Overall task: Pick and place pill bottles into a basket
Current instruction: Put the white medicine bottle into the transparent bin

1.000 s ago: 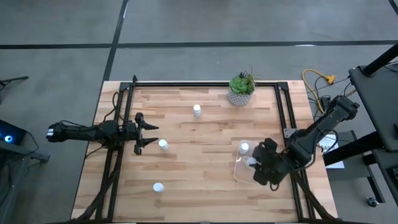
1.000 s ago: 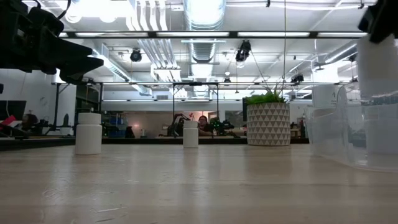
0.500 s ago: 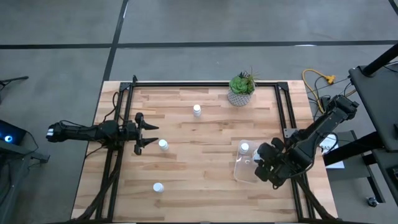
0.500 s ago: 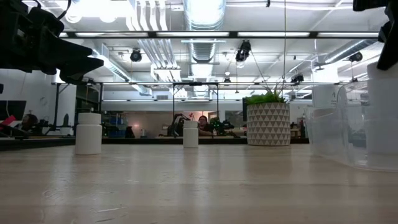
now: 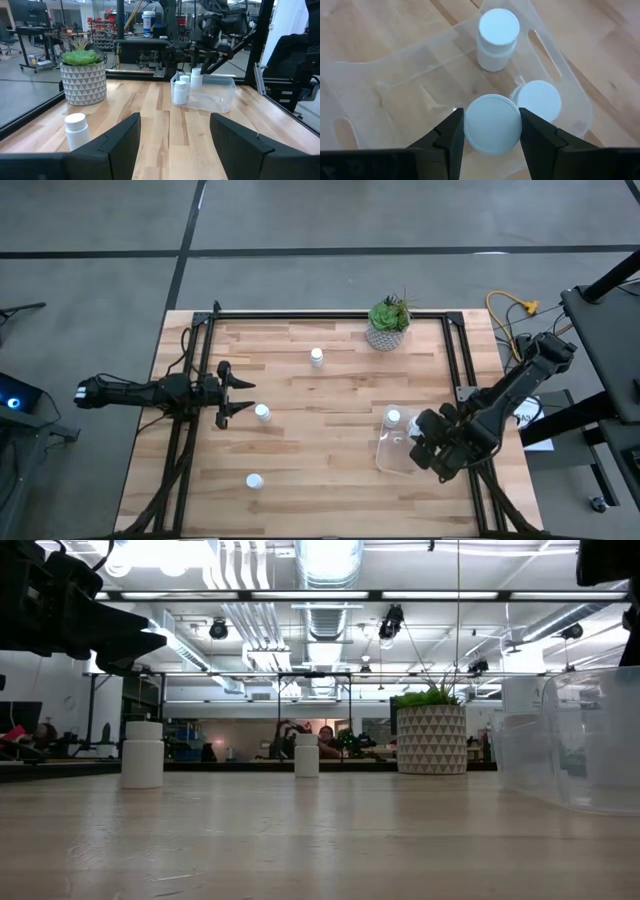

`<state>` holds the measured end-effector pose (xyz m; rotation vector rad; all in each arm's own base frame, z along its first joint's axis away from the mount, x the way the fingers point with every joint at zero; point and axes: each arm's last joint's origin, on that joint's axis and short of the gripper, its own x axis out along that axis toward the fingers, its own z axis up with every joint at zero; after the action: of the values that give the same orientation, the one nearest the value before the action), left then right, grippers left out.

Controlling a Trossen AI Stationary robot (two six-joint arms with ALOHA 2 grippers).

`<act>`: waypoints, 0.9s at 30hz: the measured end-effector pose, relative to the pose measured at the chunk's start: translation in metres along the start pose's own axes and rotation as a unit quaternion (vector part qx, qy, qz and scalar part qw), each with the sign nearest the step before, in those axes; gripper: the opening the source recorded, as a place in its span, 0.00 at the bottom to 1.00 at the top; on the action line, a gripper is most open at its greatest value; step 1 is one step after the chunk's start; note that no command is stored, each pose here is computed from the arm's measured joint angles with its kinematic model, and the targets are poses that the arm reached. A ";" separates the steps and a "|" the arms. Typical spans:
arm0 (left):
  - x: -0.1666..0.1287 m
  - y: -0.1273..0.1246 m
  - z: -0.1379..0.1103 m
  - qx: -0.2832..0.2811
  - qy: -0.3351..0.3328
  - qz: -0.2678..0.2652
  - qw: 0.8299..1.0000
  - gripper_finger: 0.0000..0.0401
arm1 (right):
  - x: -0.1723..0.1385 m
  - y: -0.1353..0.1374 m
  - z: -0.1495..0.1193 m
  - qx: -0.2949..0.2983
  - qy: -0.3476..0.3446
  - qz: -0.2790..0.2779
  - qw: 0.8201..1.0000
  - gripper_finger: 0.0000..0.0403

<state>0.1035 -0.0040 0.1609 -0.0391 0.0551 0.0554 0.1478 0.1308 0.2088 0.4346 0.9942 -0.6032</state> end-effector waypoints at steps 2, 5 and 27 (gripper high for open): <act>0.000 0.000 0.000 0.000 0.000 0.000 1.000 0.55 | 0.003 0.000 -0.002 0.000 -0.001 0.007 1.000 0.36; 0.000 0.000 0.000 0.000 0.000 0.000 1.000 0.55 | 0.008 -0.001 -0.004 0.005 0.001 0.010 1.000 0.36; 0.000 0.000 0.000 0.000 0.001 0.000 1.000 0.55 | 0.010 0.000 -0.006 0.002 0.014 0.017 1.000 0.43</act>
<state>0.1036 -0.0040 0.1607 -0.0391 0.0574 0.0551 0.1476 0.1316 0.1971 0.4636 1.0103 -0.5707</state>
